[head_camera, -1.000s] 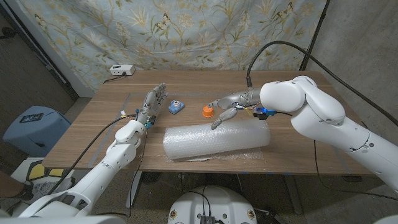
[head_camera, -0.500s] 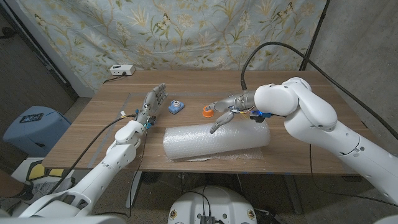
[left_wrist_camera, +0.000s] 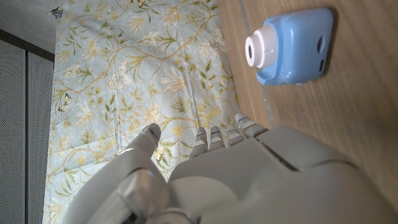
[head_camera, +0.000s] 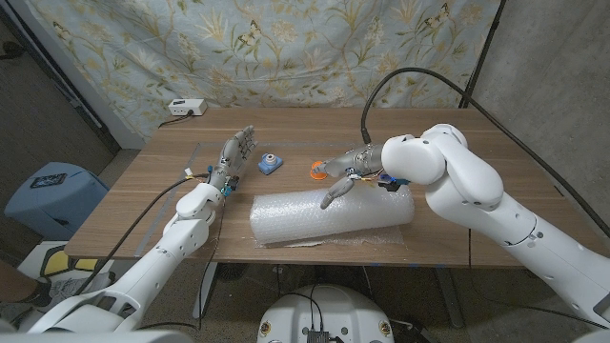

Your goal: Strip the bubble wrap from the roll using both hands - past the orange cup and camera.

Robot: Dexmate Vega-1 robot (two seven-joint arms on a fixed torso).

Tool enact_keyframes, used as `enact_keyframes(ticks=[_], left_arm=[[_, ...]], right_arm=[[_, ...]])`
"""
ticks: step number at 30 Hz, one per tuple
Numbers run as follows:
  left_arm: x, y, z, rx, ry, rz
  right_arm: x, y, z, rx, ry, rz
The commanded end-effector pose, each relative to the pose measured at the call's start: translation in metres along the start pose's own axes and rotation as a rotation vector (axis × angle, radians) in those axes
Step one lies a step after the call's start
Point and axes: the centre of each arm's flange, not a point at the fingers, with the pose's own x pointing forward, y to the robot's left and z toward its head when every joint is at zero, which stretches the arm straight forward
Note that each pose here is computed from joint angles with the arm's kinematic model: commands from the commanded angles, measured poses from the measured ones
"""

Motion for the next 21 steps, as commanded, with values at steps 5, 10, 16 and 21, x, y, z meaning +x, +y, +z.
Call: enact_keyframes(ticks=[5,10,16,21], left_arm=[[-0.003,-0.005,0.002,0.007,0.002,0.0],[-0.005,-0.007,0.003,0.01,0.0,-0.001],[-0.007,-0.012,0.005,0.011,-0.006,-0.002],[-0.009,-0.012,0.006,0.011,-0.009,0.002]], right_arm=[[0.005,0.008,0.012,-0.03,0.026,0.01],[0.004,0.011,0.016,-0.041,0.036,0.0],[0.009,0.015,0.015,-0.034,0.068,-0.02],[0.014,0.017,0.012,-0.027,0.071,-0.018]])
